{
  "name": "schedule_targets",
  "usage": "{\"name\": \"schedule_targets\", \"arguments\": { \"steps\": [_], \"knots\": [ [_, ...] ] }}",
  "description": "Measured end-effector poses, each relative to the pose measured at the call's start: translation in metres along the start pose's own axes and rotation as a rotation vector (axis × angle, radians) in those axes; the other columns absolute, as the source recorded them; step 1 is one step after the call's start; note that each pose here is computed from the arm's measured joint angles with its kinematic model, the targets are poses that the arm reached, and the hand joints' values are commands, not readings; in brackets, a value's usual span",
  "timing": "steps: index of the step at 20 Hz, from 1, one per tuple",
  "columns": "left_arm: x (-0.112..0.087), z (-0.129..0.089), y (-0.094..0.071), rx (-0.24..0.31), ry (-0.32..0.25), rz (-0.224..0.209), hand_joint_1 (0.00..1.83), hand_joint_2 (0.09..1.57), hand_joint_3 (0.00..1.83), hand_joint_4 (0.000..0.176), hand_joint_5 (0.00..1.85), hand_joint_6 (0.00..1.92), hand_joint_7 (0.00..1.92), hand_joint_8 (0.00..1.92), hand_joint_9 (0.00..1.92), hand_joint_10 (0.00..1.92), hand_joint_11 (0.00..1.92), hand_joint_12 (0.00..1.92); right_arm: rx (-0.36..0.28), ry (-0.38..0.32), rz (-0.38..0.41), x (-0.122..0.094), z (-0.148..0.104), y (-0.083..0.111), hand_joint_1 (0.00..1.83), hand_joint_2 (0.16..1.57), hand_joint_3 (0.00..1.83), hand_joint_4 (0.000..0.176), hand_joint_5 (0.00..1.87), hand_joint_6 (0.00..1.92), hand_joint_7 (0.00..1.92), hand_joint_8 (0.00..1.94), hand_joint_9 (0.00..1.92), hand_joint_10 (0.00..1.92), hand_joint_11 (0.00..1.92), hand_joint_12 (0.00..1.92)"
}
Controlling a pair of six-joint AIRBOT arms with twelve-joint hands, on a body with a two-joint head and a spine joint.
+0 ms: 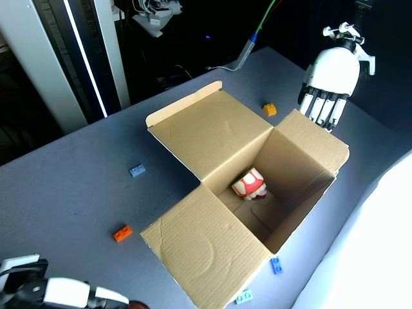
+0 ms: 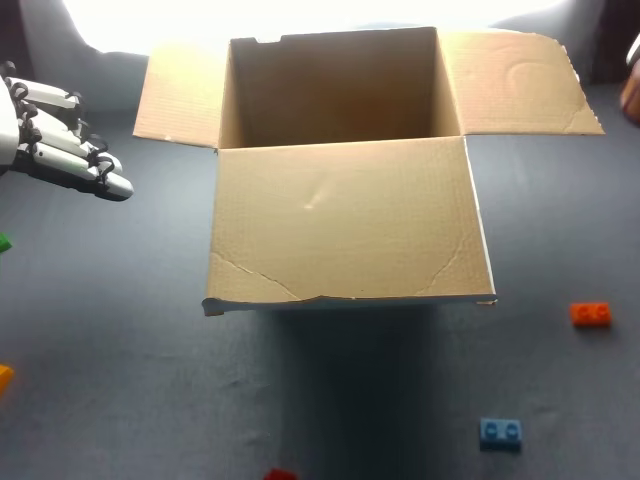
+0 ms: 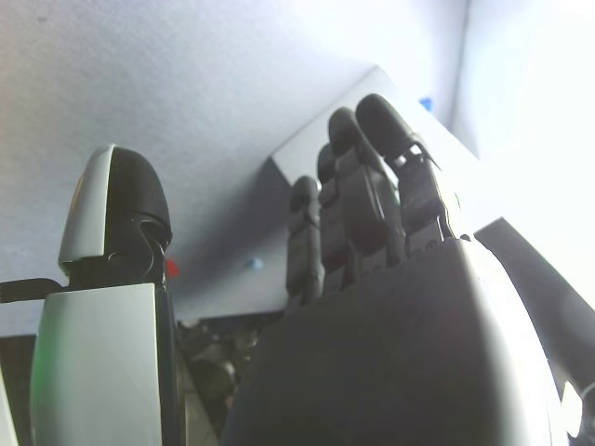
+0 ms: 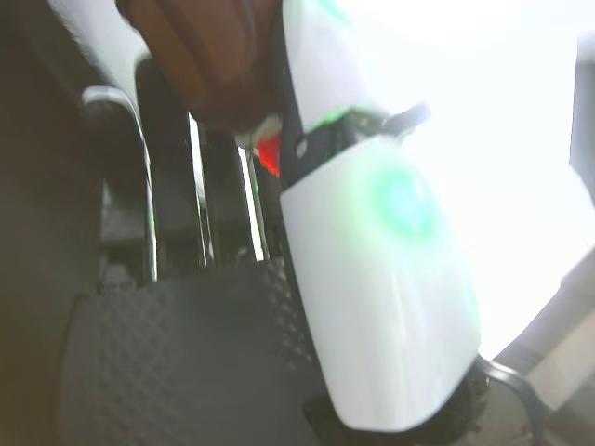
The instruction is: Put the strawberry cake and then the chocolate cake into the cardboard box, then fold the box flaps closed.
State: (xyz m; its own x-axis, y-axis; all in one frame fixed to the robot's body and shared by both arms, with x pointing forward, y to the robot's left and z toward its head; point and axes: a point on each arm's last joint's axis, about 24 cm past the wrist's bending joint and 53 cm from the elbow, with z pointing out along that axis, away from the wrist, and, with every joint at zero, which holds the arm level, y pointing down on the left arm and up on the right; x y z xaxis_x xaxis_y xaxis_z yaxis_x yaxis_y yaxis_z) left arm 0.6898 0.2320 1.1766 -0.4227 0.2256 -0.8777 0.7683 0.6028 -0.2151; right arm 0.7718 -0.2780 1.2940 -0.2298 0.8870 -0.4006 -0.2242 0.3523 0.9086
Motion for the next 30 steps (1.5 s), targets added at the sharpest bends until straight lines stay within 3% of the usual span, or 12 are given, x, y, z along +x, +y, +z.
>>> {"name": "schedule_targets", "arguments": {
  "steps": [4, 9, 18, 19, 22, 23, 25, 28, 29, 30],
  "knots": [
    [-0.001, 0.000, -0.001, 0.002, -0.002, -0.002, 1.12, 1.07, 0.00, 0.050, 0.21, 0.01, 0.28, 0.01, 0.38, 0.01, 0.00, 1.26, -0.064, -0.014, -0.029, -0.009, 0.001, 0.029, 1.33, 1.22, 0.00, 0.000, 0.78, 1.14, 0.81, 1.32, 0.67, 1.59, 0.35, 1.80],
    [-0.001, 0.000, 0.000, 0.002, -0.003, -0.002, 1.10, 1.08, 0.00, 0.041, 0.18, 0.00, 0.24, 0.00, 0.36, 0.00, 0.00, 1.23, -0.179, -0.021, -0.035, -0.008, 0.005, 0.080, 1.33, 1.22, 0.00, 0.000, 0.77, 1.15, 0.80, 1.32, 0.69, 1.57, 0.40, 1.72],
    [-0.008, 0.005, -0.004, 0.013, -0.028, -0.016, 1.13, 1.07, 0.00, 0.045, 0.18, 0.00, 0.24, 0.00, 0.36, 0.00, 0.00, 1.23, -0.252, 0.127, -0.008, 0.075, 0.020, 0.137, 1.34, 1.19, 0.00, 0.000, 0.79, 1.17, 0.87, 1.18, 0.75, 1.49, 0.44, 1.68],
    [-0.009, 0.005, -0.004, 0.014, -0.033, -0.019, 1.13, 1.06, 0.00, 0.044, 0.19, 0.00, 0.25, 0.00, 0.37, 0.00, 0.00, 1.23, -0.270, 0.138, -0.006, 0.082, 0.020, 0.146, 1.21, 1.19, 0.00, 0.000, 0.79, 1.22, 0.88, 1.21, 0.69, 1.25, 0.44, 1.68],
    [-0.014, 0.005, -0.004, 0.014, -0.054, -0.032, 1.15, 1.06, 0.00, 0.046, 0.19, 0.01, 0.25, 0.00, 0.35, 0.00, 0.00, 1.21, -0.293, 0.170, -0.005, 0.102, 0.025, 0.160, 1.17, 1.21, 0.00, 0.011, 0.76, 1.29, 0.84, 1.26, 0.67, 1.15, 0.41, 1.70],
    [-0.014, 0.005, -0.004, 0.013, -0.055, -0.032, 1.16, 1.04, 0.00, 0.049, 0.20, 0.01, 0.25, 0.00, 0.36, 0.01, 0.00, 1.21, -0.295, 0.179, -0.005, 0.107, 0.027, 0.163, 1.30, 1.20, 0.00, 0.000, 0.77, 1.23, 0.85, 1.20, 0.71, 1.44, 0.39, 1.73],
    [-0.014, 0.006, -0.003, 0.009, -0.054, -0.030, 1.18, 1.04, 0.00, 0.043, 0.21, 0.01, 0.26, 0.00, 0.36, 0.01, 0.00, 1.24, -0.300, 0.201, -0.024, 0.122, 0.030, 0.168, 1.19, 1.18, 0.00, 0.000, 0.81, 1.19, 0.89, 1.22, 0.67, 1.23, 0.41, 1.71],
    [-0.014, 0.006, -0.003, 0.007, -0.056, -0.020, 1.17, 1.04, 0.00, 0.044, 0.21, 0.00, 0.25, 0.00, 0.35, 0.00, 0.00, 1.23, -0.315, 0.229, -0.046, 0.141, 0.034, 0.175, 1.17, 1.21, 0.00, 0.015, 0.76, 1.30, 0.85, 1.24, 0.65, 1.18, 0.42, 1.69],
    [-0.014, 0.006, -0.003, 0.007, -0.056, -0.019, 1.18, 1.04, 0.00, 0.042, 0.20, 0.00, 0.26, 0.00, 0.34, 0.00, 0.00, 1.19, -0.318, 0.238, -0.055, 0.149, 0.036, 0.175, 1.32, 1.21, 0.00, 0.000, 0.73, 1.30, 0.83, 1.21, 0.71, 1.51, 0.41, 1.73],
    [-0.015, 0.006, -0.002, 0.005, -0.057, -0.017, 1.16, 1.04, 0.00, 0.043, 0.20, 0.00, 0.26, 0.00, 0.35, 0.01, 0.00, 1.21, -0.312, 0.245, -0.062, 0.154, 0.040, 0.173, 1.32, 1.21, 0.00, 0.000, 0.75, 1.27, 0.82, 1.23, 0.70, 1.54, 0.40, 1.76]
  ]
}}
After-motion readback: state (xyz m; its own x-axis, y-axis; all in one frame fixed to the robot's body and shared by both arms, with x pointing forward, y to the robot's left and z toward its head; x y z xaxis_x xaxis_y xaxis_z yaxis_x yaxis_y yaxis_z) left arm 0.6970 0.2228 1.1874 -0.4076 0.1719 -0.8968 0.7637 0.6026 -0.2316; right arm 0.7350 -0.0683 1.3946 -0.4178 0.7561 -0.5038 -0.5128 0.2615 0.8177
